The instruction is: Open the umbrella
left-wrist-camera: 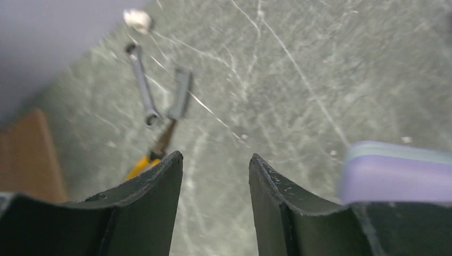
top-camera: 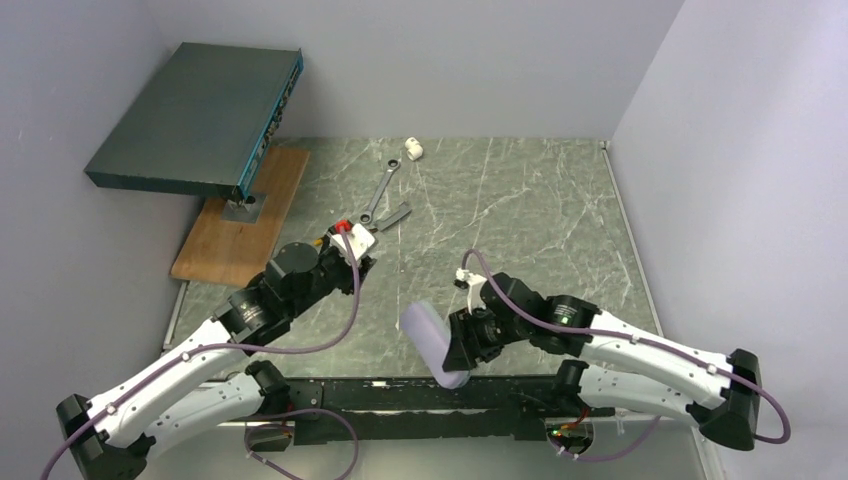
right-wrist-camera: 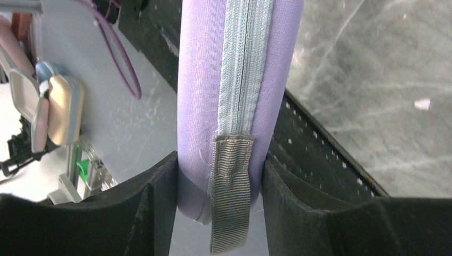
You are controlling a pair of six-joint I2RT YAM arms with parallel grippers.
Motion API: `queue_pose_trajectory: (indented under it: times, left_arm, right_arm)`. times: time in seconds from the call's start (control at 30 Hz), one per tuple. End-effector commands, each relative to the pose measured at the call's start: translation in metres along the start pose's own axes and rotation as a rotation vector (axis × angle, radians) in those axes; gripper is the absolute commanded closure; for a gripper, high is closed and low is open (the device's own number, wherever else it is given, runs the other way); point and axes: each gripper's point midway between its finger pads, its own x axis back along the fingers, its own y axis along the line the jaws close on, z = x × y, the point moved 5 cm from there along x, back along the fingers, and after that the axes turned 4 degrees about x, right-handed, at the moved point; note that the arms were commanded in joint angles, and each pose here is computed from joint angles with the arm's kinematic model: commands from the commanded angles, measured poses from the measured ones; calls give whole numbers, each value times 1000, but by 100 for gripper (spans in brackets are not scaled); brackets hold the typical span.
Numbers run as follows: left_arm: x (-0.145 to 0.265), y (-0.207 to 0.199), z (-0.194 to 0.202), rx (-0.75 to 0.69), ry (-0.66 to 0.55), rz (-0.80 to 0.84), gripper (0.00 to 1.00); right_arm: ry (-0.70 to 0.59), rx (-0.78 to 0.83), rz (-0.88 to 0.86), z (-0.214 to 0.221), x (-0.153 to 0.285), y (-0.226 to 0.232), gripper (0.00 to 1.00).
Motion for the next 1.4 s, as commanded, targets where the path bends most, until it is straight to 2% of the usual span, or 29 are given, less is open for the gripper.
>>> queue_pose_trajectory:
  times: [0.0, 0.07, 0.2, 0.23, 0.27, 0.33, 0.4, 0.47, 0.67, 0.87, 0.93, 1.07, 1.13, 1.23, 1.37]
  left_arm:
    - [6, -22, 18, 492, 143, -26, 44]
    - [6, -31, 34, 593, 201, -35, 43]
    - [10, -45, 54, 706, 214, 2, 43]
    - [13, -47, 58, 723, 216, 6, 43]
    - [15, -48, 62, 738, 214, 0, 43]
    - [21, -47, 65, 755, 192, -4, 43]
    - [25, -48, 66, 760, 176, 5, 42]
    - [29, -47, 67, 762, 178, 1, 42]
    - [41, -40, 68, 710, 241, -38, 42]
    - [57, -34, 63, 659, 273, -45, 41]
    - [61, -33, 59, 660, 250, -38, 41]
    - [67, -35, 54, 664, 194, -5, 40]
    - [69, -34, 53, 664, 177, -6, 40]
    - [72, -34, 52, 660, 166, -18, 40]
    - [74, -36, 53, 647, 170, -23, 40]
  right_arm:
    - [-175, 0, -74, -42, -26, 8, 100]
    - [-180, -11, -110, -47, -37, 3, 100]
    - [-130, -77, -131, -46, -56, -27, 100]
    - [-104, -104, -108, -44, -60, -39, 94]
    - [-82, -129, -66, -43, -62, -53, 75]
    - [-53, -159, 83, -44, -61, -78, 30]
    - [-44, -154, 212, -48, -56, -92, 9]
    - [-59, -146, 273, -54, -48, -94, 1]
    - [-94, -59, 450, -65, -24, -79, 0]
    - [-87, 33, 557, -59, -38, -45, 2]
    - [-122, 63, 588, -61, -44, -36, 7]
    - [-111, 81, 436, -57, -72, -18, 41]
    - [-83, 72, 406, -50, -84, -20, 51]
    - [-27, 53, 432, -34, -93, -33, 53]
    - [-18, 36, 585, -18, -80, -65, 52]
